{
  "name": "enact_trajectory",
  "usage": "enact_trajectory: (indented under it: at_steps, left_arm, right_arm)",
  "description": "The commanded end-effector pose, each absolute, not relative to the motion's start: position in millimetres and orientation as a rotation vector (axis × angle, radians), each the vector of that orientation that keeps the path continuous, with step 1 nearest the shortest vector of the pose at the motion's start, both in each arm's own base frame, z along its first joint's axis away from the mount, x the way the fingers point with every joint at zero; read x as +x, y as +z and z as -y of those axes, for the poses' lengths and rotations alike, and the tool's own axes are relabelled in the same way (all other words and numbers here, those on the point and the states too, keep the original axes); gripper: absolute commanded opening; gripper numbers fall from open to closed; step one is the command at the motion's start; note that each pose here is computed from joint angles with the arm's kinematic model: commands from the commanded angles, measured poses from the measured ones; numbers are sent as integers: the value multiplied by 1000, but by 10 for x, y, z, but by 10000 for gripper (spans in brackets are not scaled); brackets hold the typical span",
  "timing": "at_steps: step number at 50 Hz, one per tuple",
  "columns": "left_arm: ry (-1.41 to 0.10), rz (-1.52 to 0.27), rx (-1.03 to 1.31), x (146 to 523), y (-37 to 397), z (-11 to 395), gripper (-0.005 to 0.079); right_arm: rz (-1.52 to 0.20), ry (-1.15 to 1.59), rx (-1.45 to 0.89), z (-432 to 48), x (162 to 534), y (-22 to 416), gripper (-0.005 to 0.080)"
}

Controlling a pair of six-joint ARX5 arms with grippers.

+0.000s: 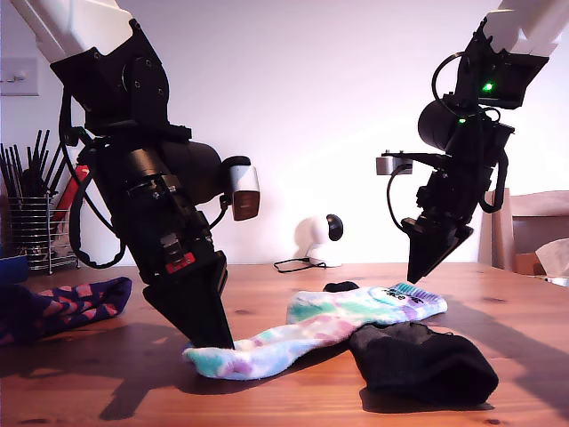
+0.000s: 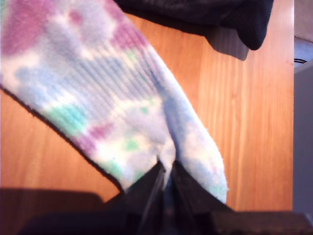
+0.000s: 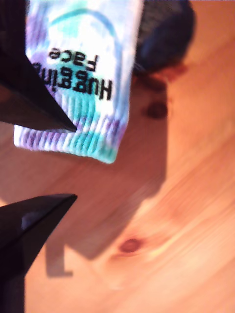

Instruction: Fold the socks in front of you. After folding them, place them to the left side.

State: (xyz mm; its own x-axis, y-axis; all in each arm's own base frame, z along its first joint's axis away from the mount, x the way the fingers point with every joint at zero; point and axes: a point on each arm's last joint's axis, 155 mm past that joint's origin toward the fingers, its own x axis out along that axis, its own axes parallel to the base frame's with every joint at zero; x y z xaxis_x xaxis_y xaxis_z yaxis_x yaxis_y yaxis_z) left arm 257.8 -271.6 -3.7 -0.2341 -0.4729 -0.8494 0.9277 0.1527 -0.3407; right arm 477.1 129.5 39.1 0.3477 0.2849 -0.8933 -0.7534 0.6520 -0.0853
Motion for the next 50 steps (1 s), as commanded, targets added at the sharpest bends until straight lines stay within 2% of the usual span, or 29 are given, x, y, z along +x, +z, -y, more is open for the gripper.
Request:
enact_trajectory:
  at_steps: [1,12,25,39,43,50]
  left_arm:
    - [-1432,-1383,548,2150,-520,2455,-24]
    - [-1434,-1382,550,2144,-520,2462,-24]
    - [-1431,-1383,548,2148,-521,2463,-24]
    - [-1431,-1376,549,2158,-522,2470,-24]
    - [-1431,-1374,549,2163,-523,2473,-24]
    - [-1431,-1372,550,2166,-524,2476,-24]
  right_arm:
    - [-1033,696,-503,-1281,4728,341,358]
    - [-1045,677,-458,-1258,4736,334,342]
    - [-1124,671,-413,-1144,4743,75,332]
    - [-1182,772,-338,-1250,4554,-46,325]
    - [-1194,807,-322,-1302,4492,-67,296]
    - [-1197,839,-324,-1390,4445,-47,198]
